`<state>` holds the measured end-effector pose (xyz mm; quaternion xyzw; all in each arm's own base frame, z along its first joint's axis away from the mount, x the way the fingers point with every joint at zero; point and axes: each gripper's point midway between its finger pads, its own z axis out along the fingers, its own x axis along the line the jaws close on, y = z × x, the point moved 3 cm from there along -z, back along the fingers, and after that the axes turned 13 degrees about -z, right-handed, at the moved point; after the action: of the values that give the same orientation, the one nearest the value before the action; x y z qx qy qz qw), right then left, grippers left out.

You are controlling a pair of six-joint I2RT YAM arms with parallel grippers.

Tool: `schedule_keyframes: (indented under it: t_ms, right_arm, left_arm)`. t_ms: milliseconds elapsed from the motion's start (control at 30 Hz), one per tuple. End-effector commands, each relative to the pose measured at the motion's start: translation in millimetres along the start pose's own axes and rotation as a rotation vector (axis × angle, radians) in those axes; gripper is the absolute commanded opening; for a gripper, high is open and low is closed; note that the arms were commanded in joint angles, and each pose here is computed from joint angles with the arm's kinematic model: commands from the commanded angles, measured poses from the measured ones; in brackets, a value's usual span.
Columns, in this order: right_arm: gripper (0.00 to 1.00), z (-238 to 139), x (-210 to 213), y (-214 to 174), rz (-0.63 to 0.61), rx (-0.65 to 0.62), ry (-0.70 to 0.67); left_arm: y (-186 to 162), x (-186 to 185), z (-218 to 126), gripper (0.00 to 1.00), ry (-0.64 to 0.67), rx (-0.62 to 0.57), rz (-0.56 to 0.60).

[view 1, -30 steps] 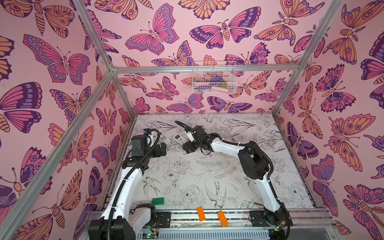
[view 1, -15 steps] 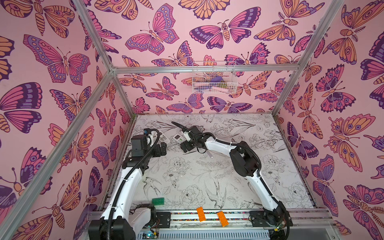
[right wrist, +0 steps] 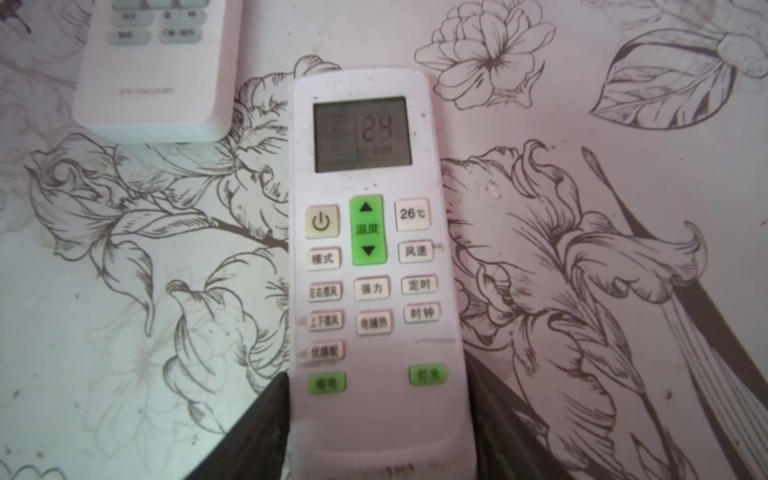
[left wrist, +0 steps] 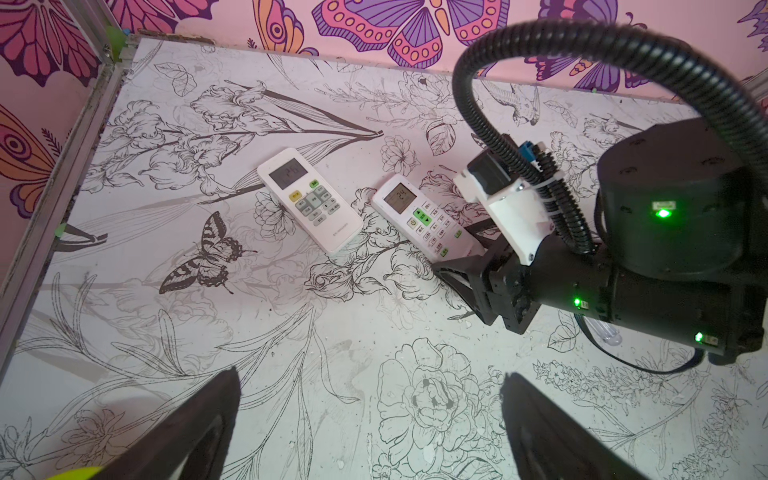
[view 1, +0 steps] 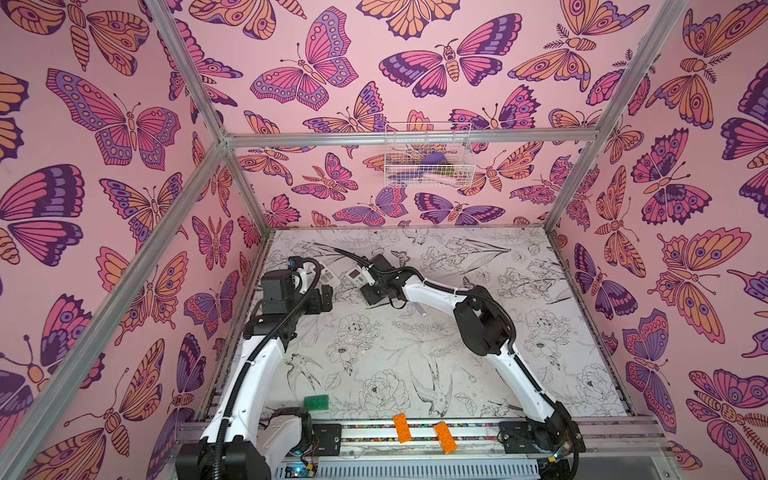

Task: Unload the batteries from the remote control
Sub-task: 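Lift the remote with the right gripper while the left gripper grasps its far end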

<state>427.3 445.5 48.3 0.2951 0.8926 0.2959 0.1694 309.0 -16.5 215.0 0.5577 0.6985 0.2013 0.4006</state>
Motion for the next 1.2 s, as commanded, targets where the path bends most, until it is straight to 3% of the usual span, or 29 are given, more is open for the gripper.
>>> schedule_keyframes:
  t_ms: [0,100,233,433,600,733,833,933,1067,1167]
  right_arm:
    - [0.56,-1.9,7.9,-18.5,-0.03,0.054,0.02]
    - [0.43,-15.2,11.2,-10.0,-0.056,0.019,0.051]
    - [0.39,-48.6,2.5,7.7,-0.042,-0.066,0.02]
    - [0.38,-116.5,6.5,20.7,-0.029,-0.196,0.097]
    - [0.38,-170.6,-5.8,6.4,0.066,-0.278,0.166]
    - [0.38,-208.9,-15.4,-8.3,0.109,-0.327,0.225]
    - [0.38,-233.4,-22.7,-18.7,0.125,-0.35,0.279]
    - [0.37,-260.9,-29.3,-26.2,0.129,-0.373,0.333]
    - [0.35,-293.2,-34.1,-31.8,0.123,-0.416,0.414]
    - [0.35,-313.6,-25.7,-32.9,0.077,-0.449,0.484]
  left_arm:
    - [2.1,-3.9,-8.0,0.99,-0.023,-0.017,0.054]
    - [1.1,-13.2,-12.4,0.99,-0.082,-0.006,0.119]
    - [4.0,-27.1,-24.9,0.99,-0.135,0.0,0.198]
    - [13.5,-59.9,-45.6,0.99,-0.239,0.03,0.352]
    - [31.4,-90.5,-67.0,0.99,-0.357,0.032,0.482]
    - [37.7,-119.1,-88.4,0.99,-0.54,0.019,0.62]
    - [36.8,-138.7,-106.3,0.99,-0.703,-0.023,0.767]
    - [31.8,-152.2,-124.7,0.99,-0.835,-0.157,1.005]
    - [18.0,-159.4,-131.4,0.99,-0.882,-0.329,1.364]
    - [17.2,-164.9,-128.0,0.99,-0.902,-0.397,1.486]
